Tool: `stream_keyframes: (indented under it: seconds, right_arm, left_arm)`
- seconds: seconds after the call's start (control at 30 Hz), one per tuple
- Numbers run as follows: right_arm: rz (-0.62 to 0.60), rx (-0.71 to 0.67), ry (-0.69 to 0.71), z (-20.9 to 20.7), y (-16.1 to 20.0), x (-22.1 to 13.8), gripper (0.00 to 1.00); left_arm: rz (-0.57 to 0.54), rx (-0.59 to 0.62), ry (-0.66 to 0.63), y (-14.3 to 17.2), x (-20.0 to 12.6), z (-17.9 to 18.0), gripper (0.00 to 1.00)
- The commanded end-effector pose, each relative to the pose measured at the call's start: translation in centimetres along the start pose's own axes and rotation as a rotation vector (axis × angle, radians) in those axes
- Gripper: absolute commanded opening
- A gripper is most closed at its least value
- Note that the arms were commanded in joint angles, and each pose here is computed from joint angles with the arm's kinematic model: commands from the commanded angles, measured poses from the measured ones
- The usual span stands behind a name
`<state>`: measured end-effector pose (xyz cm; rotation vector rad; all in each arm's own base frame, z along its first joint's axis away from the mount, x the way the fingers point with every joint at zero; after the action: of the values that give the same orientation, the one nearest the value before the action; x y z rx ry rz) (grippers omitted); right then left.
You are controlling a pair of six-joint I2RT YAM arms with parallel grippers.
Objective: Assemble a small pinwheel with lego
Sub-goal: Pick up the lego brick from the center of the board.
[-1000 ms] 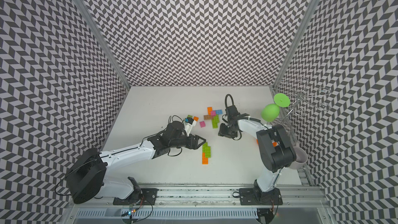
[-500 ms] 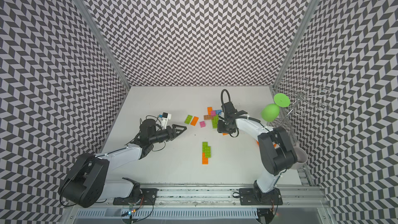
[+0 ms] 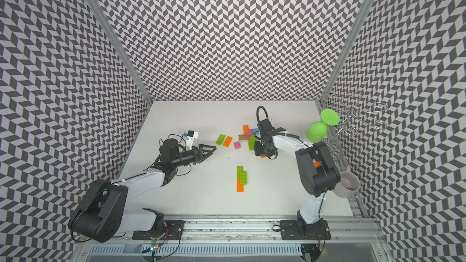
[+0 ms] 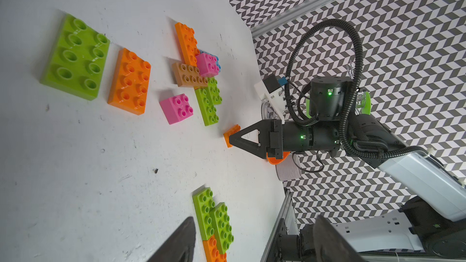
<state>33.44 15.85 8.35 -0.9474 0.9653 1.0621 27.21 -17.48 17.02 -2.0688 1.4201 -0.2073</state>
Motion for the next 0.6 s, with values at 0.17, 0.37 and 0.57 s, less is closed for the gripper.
stream_keyframes:
  seconds: [0.17,0.37,0.57]
  right_arm:
    - [0.071,0.003,0.096,-1.2,0.7,1.5,0.40]
    - [0.133,-0.007,0.222,-2.1,1.9,2.6,0.35]
    - [0.179,-0.025,0.345,-2.9,2.8,3.6,0.32]
  left_arm:
    - [-0.003,0.027,0.014,0.0,-0.3,-0.2,0.73]
    - [-0.001,0.025,0.008,0.1,-0.3,0.0,0.73]
    - [0.002,0.023,0.002,0.1,-0.4,0.2,0.73]
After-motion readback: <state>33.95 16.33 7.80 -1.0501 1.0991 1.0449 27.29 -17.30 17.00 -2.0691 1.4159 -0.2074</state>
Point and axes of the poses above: each gripper's point midway between its finger pads, its own x axis out along the fingers, its own z axis along the line the jaws close on, y = z × x, the point moved 5 cm from there along -x, back along the fingers, and after that the axes turned 12 degrees about x, right-handed, at the moved point
